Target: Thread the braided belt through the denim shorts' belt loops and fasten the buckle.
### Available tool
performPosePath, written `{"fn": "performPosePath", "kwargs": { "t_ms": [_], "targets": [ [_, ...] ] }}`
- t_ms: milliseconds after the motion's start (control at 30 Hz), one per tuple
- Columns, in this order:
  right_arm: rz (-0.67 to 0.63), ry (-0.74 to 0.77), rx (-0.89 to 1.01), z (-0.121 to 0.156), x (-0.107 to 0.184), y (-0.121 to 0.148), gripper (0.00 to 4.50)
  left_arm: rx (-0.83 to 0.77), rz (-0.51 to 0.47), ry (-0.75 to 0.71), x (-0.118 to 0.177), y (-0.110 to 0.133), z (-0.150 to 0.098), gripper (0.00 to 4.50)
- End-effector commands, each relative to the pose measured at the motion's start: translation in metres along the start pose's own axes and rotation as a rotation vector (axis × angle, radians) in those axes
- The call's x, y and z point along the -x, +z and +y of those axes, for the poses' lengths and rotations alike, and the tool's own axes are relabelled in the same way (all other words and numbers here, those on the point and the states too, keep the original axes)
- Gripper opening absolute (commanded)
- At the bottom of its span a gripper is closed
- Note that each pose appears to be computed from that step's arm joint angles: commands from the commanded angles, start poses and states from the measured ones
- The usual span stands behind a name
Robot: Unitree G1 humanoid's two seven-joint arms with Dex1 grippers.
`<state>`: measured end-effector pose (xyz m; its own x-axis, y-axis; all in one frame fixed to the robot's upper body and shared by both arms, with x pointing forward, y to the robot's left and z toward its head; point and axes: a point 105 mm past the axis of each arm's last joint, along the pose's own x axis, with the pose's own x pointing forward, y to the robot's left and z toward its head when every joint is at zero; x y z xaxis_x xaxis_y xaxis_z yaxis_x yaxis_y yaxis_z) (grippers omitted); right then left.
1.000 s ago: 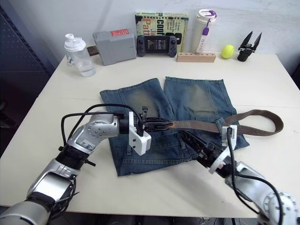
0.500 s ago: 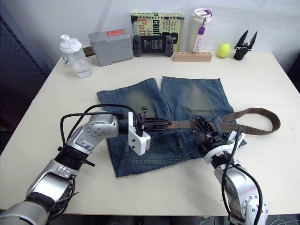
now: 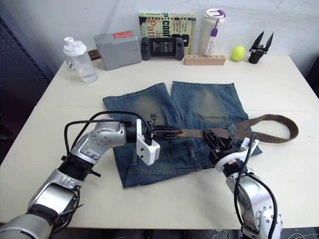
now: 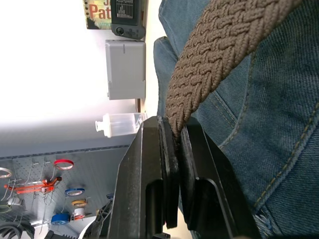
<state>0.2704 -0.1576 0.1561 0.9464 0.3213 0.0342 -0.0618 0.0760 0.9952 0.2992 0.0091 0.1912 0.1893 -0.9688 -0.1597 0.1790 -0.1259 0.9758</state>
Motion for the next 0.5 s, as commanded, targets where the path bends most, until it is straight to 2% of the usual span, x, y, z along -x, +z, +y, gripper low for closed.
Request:
{"fn": "performPosePath", "kwargs": {
  "t_ms": [33,100,133,267,333,400,500],
  "targets": [
    [-0.005,0.043,0.001,0.007,0.0,0.004,0.0,0.1,-0.082,0.067,0.005,0.017,0.011,1.3],
    [-0.005,0.056,0.014,0.009,0.0,0.005,0.0,0.191,-0.078,0.028,0.009,0.017,0.003,2.04],
    [-0.006,0.068,0.023,0.011,0.001,0.006,0.0,0.252,-0.087,0.009,0.014,0.019,0.0,2.18],
    [-0.014,0.113,0.081,0.019,0.004,0.015,0.0,0.537,-0.103,0.004,0.037,0.023,-0.007,2.18],
    [-0.013,0.126,0.118,0.022,0.007,0.02,0.0,0.665,-0.079,-0.022,0.048,0.022,-0.016,2.18],
    [-0.019,0.129,0.151,0.023,0.01,0.026,0.0,0.754,-0.046,-0.046,0.056,0.022,-0.027,2.18],
    [-0.022,0.116,0.19,0.02,0.013,0.035,0.0,0.829,-0.047,-0.035,0.061,0.027,-0.028,2.18]
  ]
}}
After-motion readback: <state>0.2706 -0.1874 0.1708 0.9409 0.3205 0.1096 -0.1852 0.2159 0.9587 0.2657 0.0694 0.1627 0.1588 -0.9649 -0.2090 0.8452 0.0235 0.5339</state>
